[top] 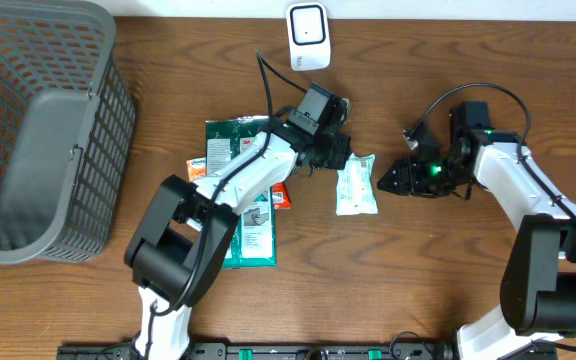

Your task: Scan the item barcode

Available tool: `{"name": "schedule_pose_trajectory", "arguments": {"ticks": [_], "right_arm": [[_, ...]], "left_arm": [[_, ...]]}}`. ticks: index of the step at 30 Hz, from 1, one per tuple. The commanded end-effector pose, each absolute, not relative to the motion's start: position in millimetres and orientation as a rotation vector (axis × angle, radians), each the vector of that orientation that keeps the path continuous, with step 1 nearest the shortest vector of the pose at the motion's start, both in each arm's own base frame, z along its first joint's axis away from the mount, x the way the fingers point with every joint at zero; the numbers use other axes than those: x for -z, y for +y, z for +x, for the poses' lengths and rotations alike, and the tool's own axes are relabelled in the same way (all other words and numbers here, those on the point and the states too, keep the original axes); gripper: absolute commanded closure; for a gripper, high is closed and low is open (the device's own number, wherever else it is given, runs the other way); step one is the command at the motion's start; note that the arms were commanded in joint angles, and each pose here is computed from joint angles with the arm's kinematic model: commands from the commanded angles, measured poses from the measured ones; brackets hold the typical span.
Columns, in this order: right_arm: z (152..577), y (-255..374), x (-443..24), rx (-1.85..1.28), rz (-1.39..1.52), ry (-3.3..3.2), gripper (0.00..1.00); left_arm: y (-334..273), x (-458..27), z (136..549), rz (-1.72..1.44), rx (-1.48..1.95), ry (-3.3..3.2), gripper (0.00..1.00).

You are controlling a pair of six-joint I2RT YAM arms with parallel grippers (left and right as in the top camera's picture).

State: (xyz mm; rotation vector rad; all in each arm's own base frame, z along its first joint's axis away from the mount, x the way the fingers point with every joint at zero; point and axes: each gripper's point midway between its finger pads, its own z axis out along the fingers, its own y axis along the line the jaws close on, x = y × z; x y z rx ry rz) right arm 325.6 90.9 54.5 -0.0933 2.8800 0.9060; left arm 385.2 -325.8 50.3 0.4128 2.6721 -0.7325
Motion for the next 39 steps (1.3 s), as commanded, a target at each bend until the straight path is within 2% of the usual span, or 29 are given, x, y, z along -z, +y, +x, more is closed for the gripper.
{"name": "schedule_pose_trajectory", "arguments": {"ticks": [1,13,21,26,39], "right_arm": [[325.2,92.0,-54.4,-0.934,-0.076,2.871,0.49],[315.4,93.1,-32.4,-0.943,-0.046,2.866,0.48],[305.8,115.7,-11.3,-1.129,0.12,2.769,0.48],[304.6,137.6,-22.3,-1.363,0.146,2.631,0.47],[308.1,139.5,-25.2,-1.399,0.237,2.627,0.45]], "left_arm": [[-335.6,-30.2,378.6,0.447,0.807,2.714,0.9],[-326.5,11.7,365.7,0.433,0.758,2.833,0.89],[-313.7,28.5,357.8,0.414,0.678,2.892,0.89],[-309.1,32.1,354.8,0.409,0.649,2.911,0.9],[-308.9,32.5,354.4,0.409,0.649,2.912,0.89]]}}
